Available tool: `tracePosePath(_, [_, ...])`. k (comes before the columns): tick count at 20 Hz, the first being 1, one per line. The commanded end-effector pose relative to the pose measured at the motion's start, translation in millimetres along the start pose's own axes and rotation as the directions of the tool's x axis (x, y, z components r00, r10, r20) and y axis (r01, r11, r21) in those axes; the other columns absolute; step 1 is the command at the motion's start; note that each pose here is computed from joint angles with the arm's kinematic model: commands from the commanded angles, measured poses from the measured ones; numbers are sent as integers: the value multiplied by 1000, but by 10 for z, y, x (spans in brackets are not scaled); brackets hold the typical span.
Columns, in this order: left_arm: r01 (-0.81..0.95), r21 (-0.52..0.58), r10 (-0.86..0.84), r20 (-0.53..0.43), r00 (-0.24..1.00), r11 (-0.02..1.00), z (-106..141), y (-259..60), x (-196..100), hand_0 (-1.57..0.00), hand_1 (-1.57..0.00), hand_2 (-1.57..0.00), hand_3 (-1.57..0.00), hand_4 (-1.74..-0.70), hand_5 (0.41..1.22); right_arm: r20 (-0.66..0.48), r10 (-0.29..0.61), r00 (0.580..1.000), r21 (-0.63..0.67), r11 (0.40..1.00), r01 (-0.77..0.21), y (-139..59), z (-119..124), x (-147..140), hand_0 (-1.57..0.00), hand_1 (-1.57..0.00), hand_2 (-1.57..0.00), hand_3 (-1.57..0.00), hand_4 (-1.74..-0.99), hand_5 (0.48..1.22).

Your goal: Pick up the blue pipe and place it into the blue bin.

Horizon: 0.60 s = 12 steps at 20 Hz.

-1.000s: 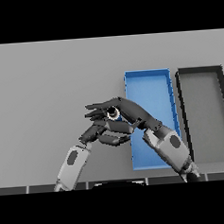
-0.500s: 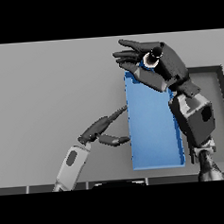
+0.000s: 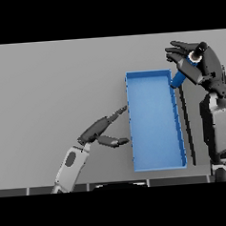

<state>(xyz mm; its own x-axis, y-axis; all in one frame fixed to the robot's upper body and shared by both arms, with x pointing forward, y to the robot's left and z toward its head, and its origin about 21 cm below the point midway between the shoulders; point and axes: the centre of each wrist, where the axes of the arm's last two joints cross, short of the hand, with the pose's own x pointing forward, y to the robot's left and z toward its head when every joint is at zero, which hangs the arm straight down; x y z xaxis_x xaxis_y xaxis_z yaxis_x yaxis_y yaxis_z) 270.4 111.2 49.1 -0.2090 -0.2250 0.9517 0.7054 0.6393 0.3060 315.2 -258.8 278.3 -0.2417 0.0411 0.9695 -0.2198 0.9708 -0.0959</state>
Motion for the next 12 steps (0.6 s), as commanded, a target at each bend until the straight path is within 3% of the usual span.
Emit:
tracePosePath(1, [0,-4,0,2,1000,1000,-2,-5,-3,1,1,1,1,-865,419,-28,-1,1000,-17,1000,1,-43,79,-89,-1571,-1571,-1571,-1571,-1741,1221])
tracePosePath(6, [-23,-2,23,8,1000,1000,47,-73,-22,1,1,1,1,-878,423,-207,-37,978,-115,993,14,-114,447,-574,-1571,-1571,-1571,-1571,-1741,1221])
tracePosePath(11, [-33,-2,33,-8,999,999,59,-62,-25,1,1,1,1,-884,425,-387,-66,920,-230,973,-27,-29,750,-905,-1571,-1571,-1571,-1571,-1741,1221])
tracePosePath(12, [-39,-7,39,13,999,999,72,-89,2,1,1,1,1,-887,423,-426,-79,901,-252,967,-34,-18,808,-969,-1571,-1571,-1571,-1508,-1741,1221])
